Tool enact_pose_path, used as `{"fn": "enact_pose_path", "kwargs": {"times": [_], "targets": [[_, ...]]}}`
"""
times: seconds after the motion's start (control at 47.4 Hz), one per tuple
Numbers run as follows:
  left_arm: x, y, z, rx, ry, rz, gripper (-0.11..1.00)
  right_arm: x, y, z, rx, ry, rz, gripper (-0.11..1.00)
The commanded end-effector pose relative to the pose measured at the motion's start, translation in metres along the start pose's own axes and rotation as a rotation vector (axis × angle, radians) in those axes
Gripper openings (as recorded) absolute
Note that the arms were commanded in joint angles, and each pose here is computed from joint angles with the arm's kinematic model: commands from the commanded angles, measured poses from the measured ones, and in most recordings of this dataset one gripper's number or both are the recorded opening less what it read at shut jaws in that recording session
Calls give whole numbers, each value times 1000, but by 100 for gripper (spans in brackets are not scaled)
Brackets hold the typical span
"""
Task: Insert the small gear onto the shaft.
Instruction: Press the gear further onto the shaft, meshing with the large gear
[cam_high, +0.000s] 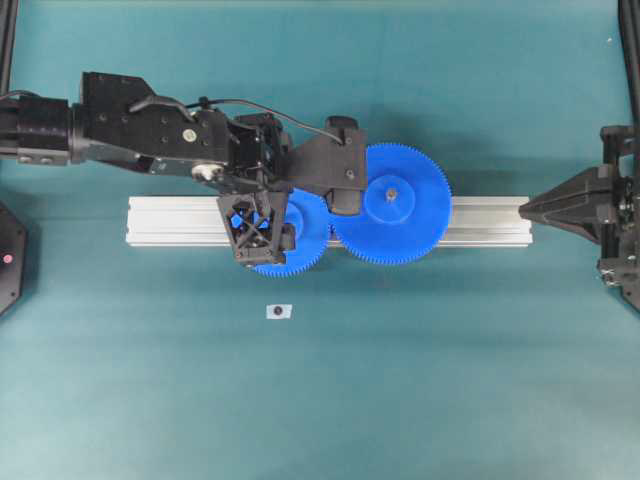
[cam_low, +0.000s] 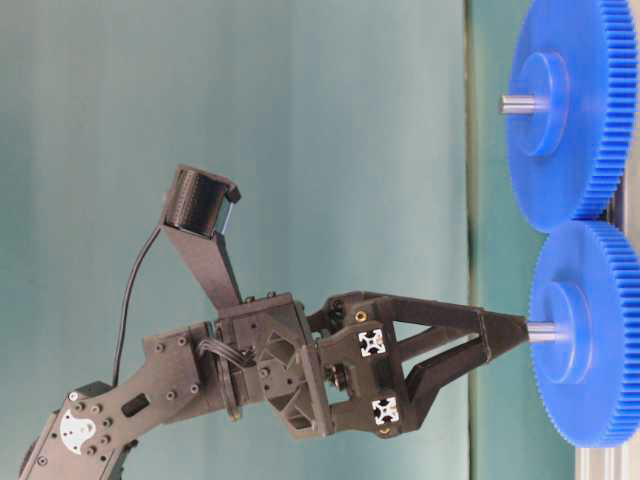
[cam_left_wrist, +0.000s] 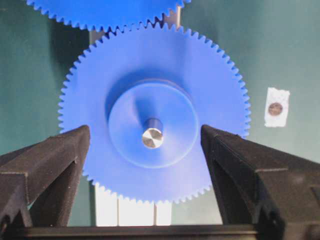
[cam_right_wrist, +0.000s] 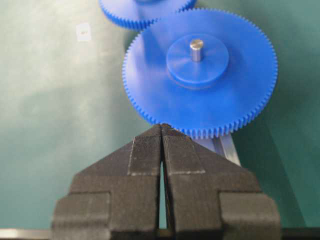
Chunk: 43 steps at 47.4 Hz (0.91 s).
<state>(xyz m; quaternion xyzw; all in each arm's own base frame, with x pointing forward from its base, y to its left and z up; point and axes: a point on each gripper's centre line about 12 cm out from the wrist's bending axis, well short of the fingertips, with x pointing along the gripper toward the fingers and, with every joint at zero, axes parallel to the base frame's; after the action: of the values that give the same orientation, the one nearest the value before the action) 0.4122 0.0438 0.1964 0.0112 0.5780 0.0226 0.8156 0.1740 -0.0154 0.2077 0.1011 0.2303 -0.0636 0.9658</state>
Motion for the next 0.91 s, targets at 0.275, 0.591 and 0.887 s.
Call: {"fn": "enact_pose_path", "kwargs": {"times": [0.275, 0.591, 0.887], "targets": [[-15, 0, 9, 4, -50, 7, 84, 0, 0, 5, 8, -16, 0, 1], [-22, 0, 13, 0, -72, 6, 84, 0, 0, 5, 8, -16, 0, 1], [-46, 0, 20, 4, -64, 8, 84, 0, 0, 5, 8, -16, 0, 1]]}}
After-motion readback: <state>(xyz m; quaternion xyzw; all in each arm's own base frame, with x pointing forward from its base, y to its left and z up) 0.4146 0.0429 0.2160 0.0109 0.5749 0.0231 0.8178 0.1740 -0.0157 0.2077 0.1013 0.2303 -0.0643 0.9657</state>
